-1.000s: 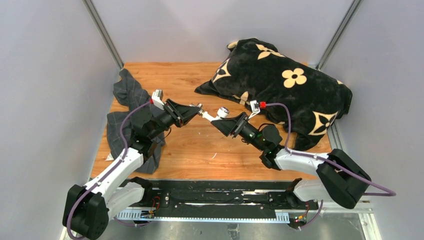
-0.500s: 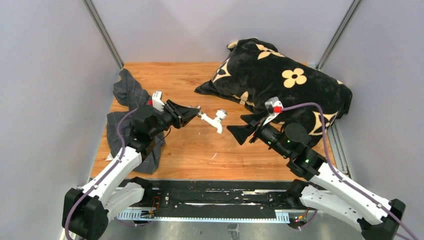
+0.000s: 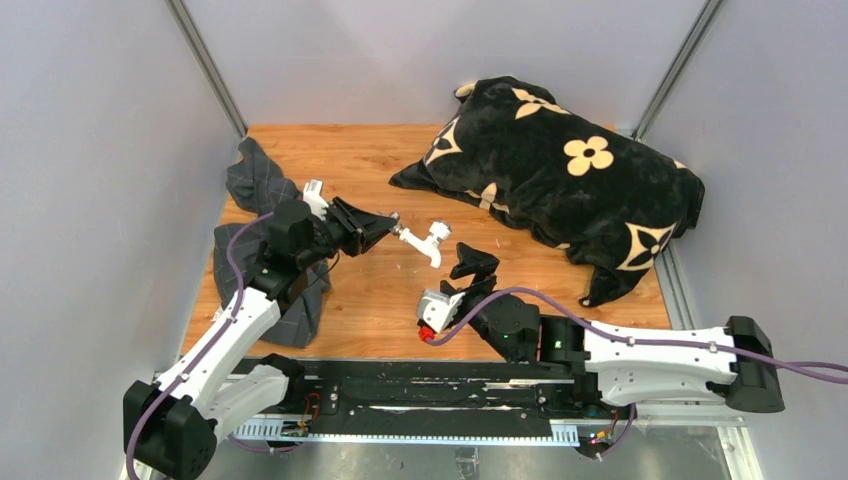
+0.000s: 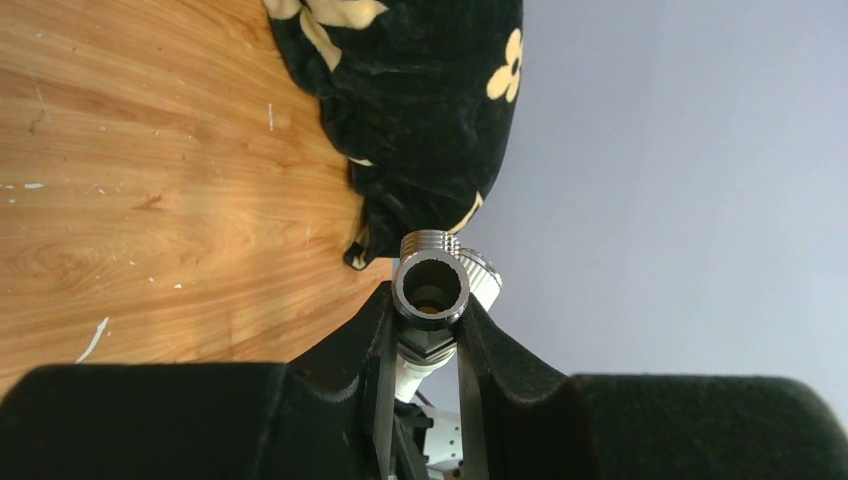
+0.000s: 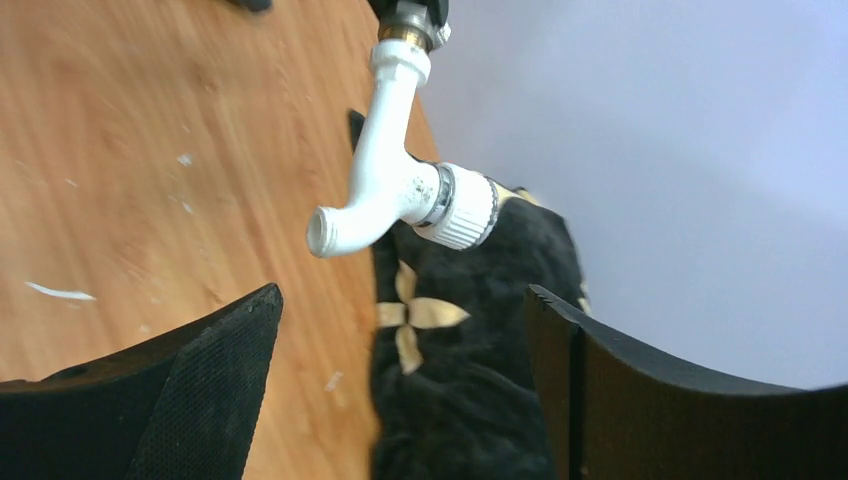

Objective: Install the water faucets

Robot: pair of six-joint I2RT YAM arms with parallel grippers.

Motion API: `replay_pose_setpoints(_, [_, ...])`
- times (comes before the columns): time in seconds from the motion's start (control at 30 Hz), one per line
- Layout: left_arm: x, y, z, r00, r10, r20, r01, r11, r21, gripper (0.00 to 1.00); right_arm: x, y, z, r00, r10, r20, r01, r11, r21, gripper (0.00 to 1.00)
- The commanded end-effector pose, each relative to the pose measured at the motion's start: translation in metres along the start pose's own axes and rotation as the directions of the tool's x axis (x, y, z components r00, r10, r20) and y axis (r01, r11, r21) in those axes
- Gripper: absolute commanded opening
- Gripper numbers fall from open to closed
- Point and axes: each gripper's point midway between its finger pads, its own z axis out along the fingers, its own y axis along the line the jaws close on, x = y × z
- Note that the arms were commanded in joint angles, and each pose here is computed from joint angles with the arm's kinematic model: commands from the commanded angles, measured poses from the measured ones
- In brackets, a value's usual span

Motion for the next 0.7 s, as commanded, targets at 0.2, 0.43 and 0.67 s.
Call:
replay_pose_setpoints(0.2, [-0.006, -0.024, 0.0, 0.999, 0.039, 0.015, -0.04, 0.997, 0.061, 0.0, 0.001, -0.004, 0.012, 0.94, -0.338, -0.034, 0.339, 0.924, 0.176, 0.9])
replay_pose_setpoints(0.43, [-0.004, -0.02, 0.003, 1.0, 0.024, -0.001, -0.024, 0.998, 0.063, 0.0, 0.003, -0.002, 0.03, 0.891, -0.442, -0.107, 0.453, 0.844, 0.288, 0.9])
replay_pose_setpoints(0.67, [-0.003, -0.018, 0.001, 1.0, 0.031, 0.003, -0.031, 0.997, 0.066, 0.0, 0.019, -0.007, 0.051, 0.872, -0.439, -0.218, 0.49, 0.8, 0.346, 0.85])
